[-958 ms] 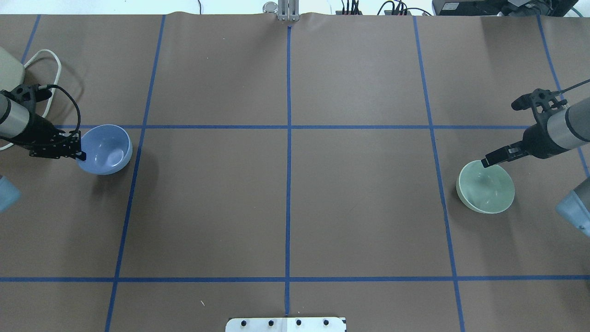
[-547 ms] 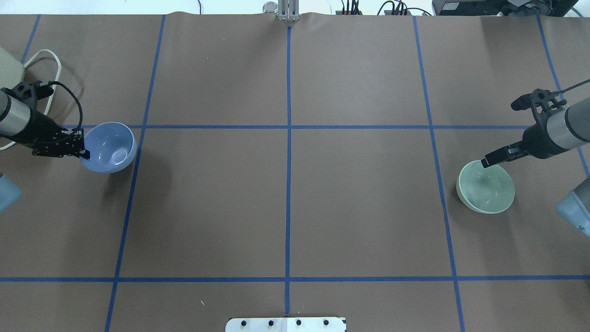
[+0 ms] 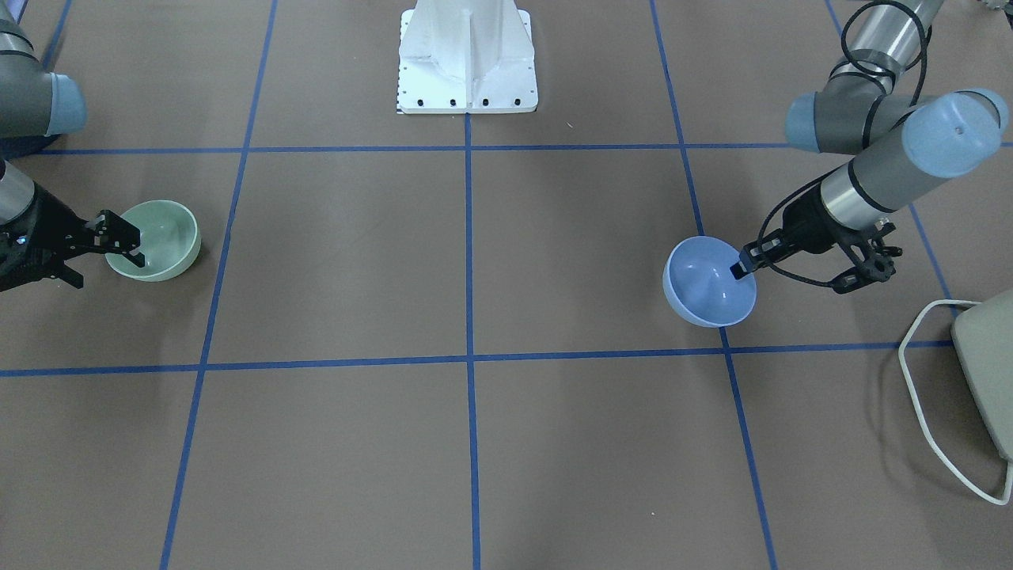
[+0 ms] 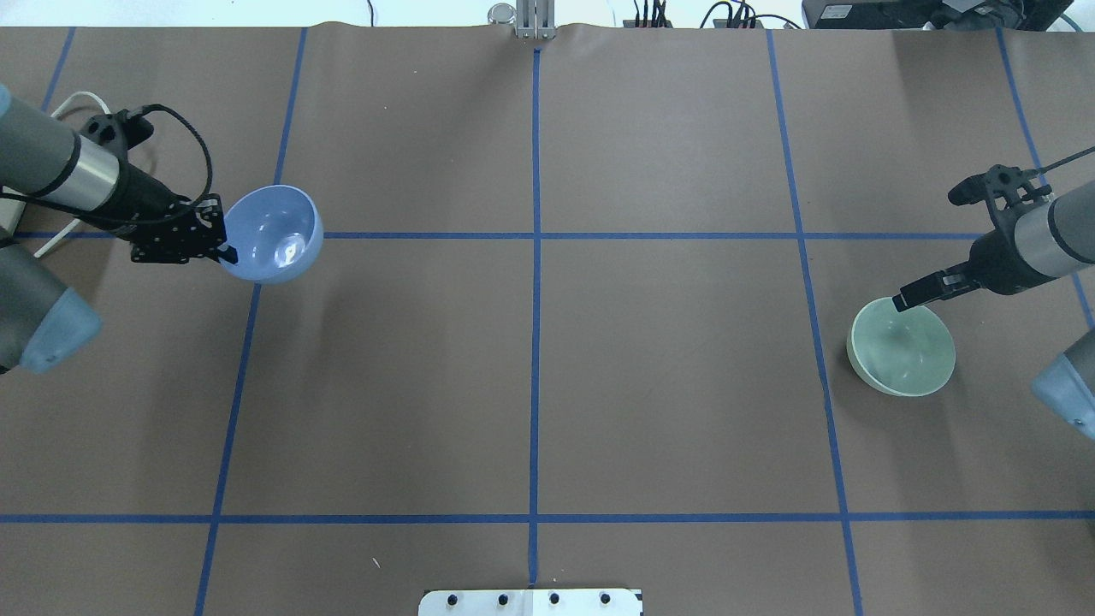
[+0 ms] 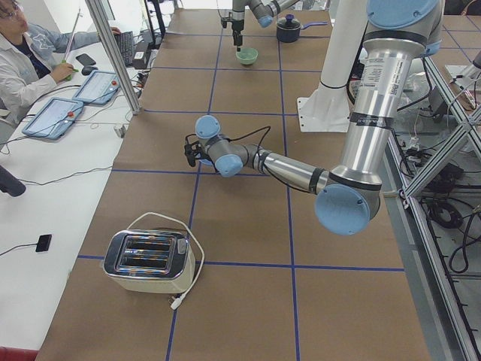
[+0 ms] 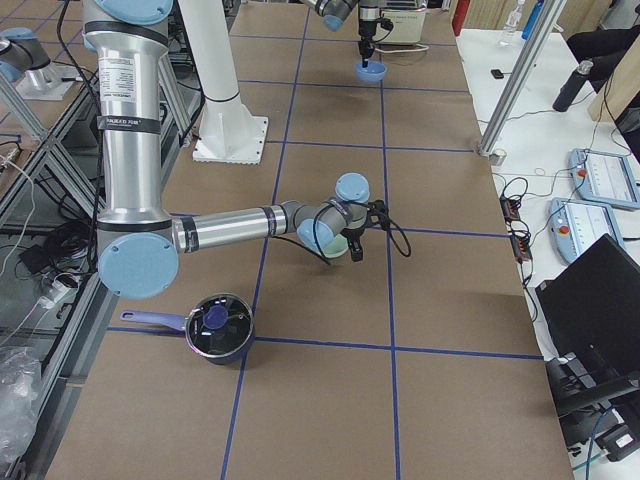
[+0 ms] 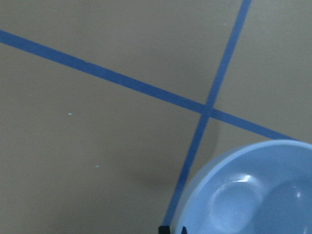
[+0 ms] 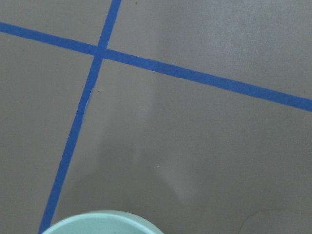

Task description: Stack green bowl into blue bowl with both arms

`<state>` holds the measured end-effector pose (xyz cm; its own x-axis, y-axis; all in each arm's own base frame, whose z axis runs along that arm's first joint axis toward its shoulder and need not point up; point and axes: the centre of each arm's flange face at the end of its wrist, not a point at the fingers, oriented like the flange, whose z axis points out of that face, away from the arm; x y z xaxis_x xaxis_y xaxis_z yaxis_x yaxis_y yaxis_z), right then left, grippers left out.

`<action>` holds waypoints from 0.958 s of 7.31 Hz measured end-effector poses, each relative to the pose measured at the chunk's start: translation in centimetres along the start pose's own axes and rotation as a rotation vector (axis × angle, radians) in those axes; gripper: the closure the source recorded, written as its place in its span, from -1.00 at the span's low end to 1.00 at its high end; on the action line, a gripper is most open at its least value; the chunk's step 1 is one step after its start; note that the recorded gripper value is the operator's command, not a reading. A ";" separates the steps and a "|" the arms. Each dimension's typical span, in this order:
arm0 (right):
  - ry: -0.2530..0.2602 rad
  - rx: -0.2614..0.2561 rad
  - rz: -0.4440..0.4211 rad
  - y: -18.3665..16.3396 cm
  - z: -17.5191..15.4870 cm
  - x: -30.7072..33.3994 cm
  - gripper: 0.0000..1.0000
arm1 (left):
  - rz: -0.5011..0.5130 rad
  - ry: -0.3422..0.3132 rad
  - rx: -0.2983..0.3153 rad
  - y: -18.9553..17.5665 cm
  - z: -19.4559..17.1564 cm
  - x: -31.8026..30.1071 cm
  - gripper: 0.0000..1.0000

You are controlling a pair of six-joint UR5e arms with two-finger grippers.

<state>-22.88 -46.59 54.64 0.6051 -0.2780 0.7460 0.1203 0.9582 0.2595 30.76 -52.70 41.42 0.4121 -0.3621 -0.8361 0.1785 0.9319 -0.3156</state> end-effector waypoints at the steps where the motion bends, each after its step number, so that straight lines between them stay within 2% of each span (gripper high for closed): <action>1: 0.000 0.000 0.000 0.0 0.0 0.0 -1.00 | -0.012 -0.009 -0.005 1.0 0.8 3.8 0.98; 2: 0.000 0.000 0.000 0.0 0.0 0.0 -1.00 | -0.010 -0.026 0.005 2.4 1.5 7.0 0.98; 5: -0.001 -0.003 -0.002 0.1 0.1 -0.1 -1.00 | 0.053 -0.081 0.031 9.9 3.8 14.5 0.98; 7: -0.002 -0.003 -0.003 0.1 0.1 -0.2 -1.00 | 0.102 -0.105 0.069 15.7 7.7 17.4 0.98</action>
<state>-23.09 -46.49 54.63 0.6033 -0.2812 0.7463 0.1247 0.9575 0.2601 47.58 -44.56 25.32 0.5222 -0.2686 -0.8094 0.1901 0.9619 -0.1965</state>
